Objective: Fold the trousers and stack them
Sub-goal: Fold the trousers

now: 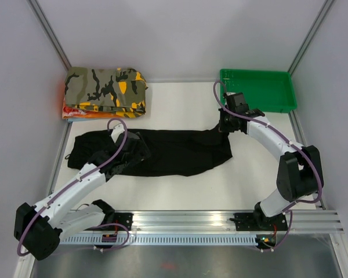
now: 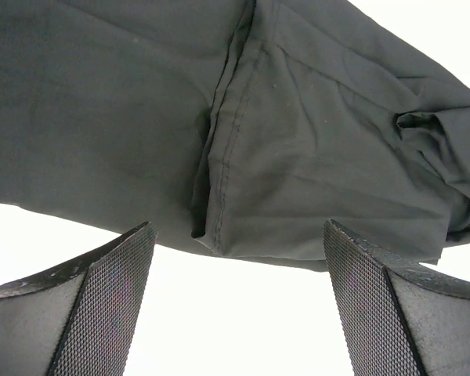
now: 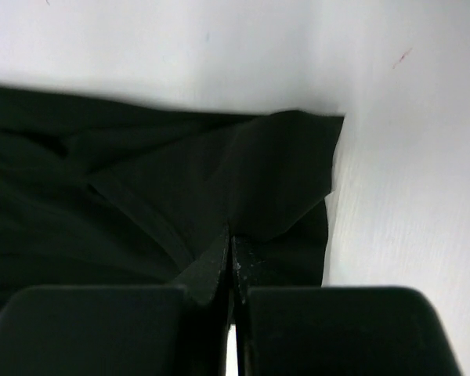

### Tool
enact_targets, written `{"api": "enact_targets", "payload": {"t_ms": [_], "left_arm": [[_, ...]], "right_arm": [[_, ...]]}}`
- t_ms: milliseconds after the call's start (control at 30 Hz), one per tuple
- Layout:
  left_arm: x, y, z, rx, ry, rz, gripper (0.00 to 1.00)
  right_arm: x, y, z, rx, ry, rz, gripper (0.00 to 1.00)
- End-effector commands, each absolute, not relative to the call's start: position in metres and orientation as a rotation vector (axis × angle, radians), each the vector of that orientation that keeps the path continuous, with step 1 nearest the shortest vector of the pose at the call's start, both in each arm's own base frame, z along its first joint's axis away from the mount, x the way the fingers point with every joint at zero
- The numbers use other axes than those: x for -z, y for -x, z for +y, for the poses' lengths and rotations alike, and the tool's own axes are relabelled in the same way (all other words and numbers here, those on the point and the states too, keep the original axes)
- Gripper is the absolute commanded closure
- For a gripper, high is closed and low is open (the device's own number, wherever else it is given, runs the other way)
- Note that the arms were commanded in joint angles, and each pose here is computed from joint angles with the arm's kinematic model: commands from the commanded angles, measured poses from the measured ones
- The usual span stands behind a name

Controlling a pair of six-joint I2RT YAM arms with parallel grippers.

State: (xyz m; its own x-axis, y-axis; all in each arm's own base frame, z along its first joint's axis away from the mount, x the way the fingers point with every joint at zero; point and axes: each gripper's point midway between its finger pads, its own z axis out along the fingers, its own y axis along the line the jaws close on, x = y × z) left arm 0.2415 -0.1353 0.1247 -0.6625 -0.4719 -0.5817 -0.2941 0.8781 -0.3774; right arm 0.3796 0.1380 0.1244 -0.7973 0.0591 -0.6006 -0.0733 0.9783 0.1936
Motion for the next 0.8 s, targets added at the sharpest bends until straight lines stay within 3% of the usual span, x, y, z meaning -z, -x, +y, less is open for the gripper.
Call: {"api": "enact_targets", "payload": {"t_ms": [0, 233, 400, 567, 767], "left_arm": [[-0.132, -0.242, -0.131, 0.305, 0.495, 2.323, 0.07], [-0.155, -0.252, -0.167, 0.495, 0.313, 2.301, 0.06], [-0.196, -0.275, -0.238, 0.823, -0.153, 2.064, 0.05], [-0.220, -0.304, -0.273, 0.778, -0.513, 1.818, 0.05], [-0.226, -0.343, -0.313, 0.744, -0.680, 1.673, 0.06]], "right_arm": [[-0.118, -0.360, 0.148, -0.367, 0.088, 2.503, 1.00], [-0.154, -0.364, 0.181, -0.600, 0.174, 2.435, 1.00], [-0.189, -0.377, 0.200, -0.713, 0.202, 2.370, 1.00], [-0.181, -0.393, 0.202, -0.677, 0.182, 2.453, 1.00], [-0.185, -0.395, 0.214, -0.759, 0.191, 2.448, 1.00]]}}
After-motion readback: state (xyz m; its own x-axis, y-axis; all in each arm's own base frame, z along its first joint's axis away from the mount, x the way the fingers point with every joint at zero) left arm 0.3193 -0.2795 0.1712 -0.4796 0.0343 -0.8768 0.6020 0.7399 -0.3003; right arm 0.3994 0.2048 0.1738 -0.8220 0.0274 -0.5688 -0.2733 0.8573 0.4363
